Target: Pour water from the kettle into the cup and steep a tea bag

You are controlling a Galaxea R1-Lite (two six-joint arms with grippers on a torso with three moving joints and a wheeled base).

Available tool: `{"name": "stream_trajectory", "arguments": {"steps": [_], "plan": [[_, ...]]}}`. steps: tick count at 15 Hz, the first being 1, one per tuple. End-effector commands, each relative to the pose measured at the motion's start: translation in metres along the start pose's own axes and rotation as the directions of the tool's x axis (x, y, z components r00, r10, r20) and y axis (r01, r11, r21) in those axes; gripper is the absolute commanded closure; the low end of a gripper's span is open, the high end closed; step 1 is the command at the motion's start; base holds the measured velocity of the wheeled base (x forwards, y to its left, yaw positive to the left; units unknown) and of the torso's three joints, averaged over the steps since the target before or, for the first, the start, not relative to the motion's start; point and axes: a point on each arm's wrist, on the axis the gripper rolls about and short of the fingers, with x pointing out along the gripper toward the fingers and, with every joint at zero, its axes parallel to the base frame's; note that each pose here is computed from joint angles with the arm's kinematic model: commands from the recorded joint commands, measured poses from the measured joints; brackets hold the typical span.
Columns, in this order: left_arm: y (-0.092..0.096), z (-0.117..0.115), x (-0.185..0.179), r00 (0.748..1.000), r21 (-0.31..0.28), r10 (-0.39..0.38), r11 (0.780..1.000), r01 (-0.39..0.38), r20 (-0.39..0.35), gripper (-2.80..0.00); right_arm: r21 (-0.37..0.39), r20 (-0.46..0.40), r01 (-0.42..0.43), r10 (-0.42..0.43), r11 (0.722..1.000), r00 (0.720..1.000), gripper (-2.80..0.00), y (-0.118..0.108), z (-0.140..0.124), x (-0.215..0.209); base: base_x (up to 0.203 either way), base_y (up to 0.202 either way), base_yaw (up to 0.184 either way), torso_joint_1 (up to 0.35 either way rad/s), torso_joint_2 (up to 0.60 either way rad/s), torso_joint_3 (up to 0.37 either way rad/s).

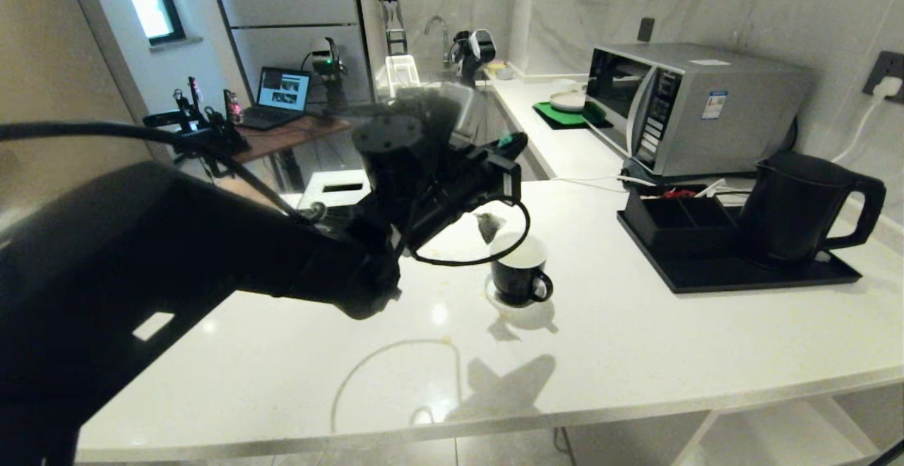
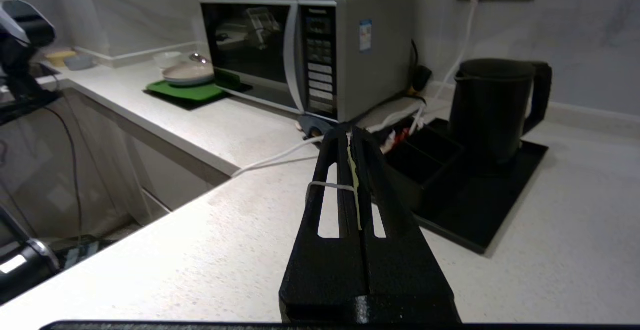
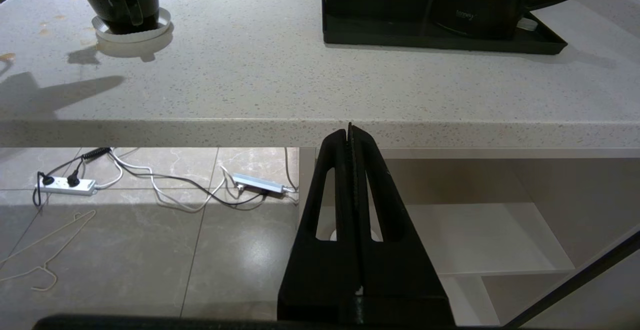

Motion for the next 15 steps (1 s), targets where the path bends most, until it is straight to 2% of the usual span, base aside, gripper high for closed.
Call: {"name": "stream_trajectory", "arguments": {"steps": [1, 3, 8, 10, 13, 15], "plan": [[0.002, 0.014, -0.003, 0.999, 0.004, 0.002, 1.000, -0.002, 0.036, 0.00, -0.001, -0.002, -0.001, 0.001, 1.000, 1.000, 0.00, 0.000, 0.000, 0.000, 0.000, 0.000, 0.000, 0.000, 0.00, 0.000], [0.002, 0.018, -0.003, 0.998, 0.005, 0.003, 1.000, -0.003, 0.064, 0.00, -0.001, -0.001, -0.001, 0.001, 1.000, 1.000, 0.00, 0.000, 0.000, 0.000, 0.000, 0.000, 0.000, 0.000, 0.00, 0.000], [0.028, 0.040, -0.002, 0.985, 0.025, 0.054, 0.998, -0.059, 0.161, 0.00, -0.001, 0.000, -0.001, 0.001, 1.000, 1.000, 0.00, 0.000, 0.000, 0.000, 0.000, 0.000, 0.000, 0.000, 0.00, 0.000], [0.032, 0.051, -0.006, 0.980, 0.030, 0.068, 0.997, -0.074, 0.188, 0.00, -0.001, -0.002, -0.001, 0.001, 1.000, 1.000, 0.00, 0.000, 0.000, 0.000, 0.000, 0.000, 0.000, 0.000, 0.00, 0.000], [0.048, 0.064, -0.013, 0.957, 0.024, 0.188, 0.980, -0.198, 0.222, 0.00, -0.001, -0.002, -0.001, 0.001, 1.000, 1.000, 0.00, 0.000, 0.000, 0.000, 0.000, 0.000, 0.000, 0.000, 0.00, 0.000], [0.063, 0.067, -0.018, 0.946, 0.034, 0.229, 0.969, -0.243, 0.229, 0.00, -0.001, -0.002, -0.001, 0.001, 1.000, 1.000, 0.00, 0.000, 0.000, 0.000, 0.000, 0.000, 0.000, 0.000, 0.00, 0.000]]}}
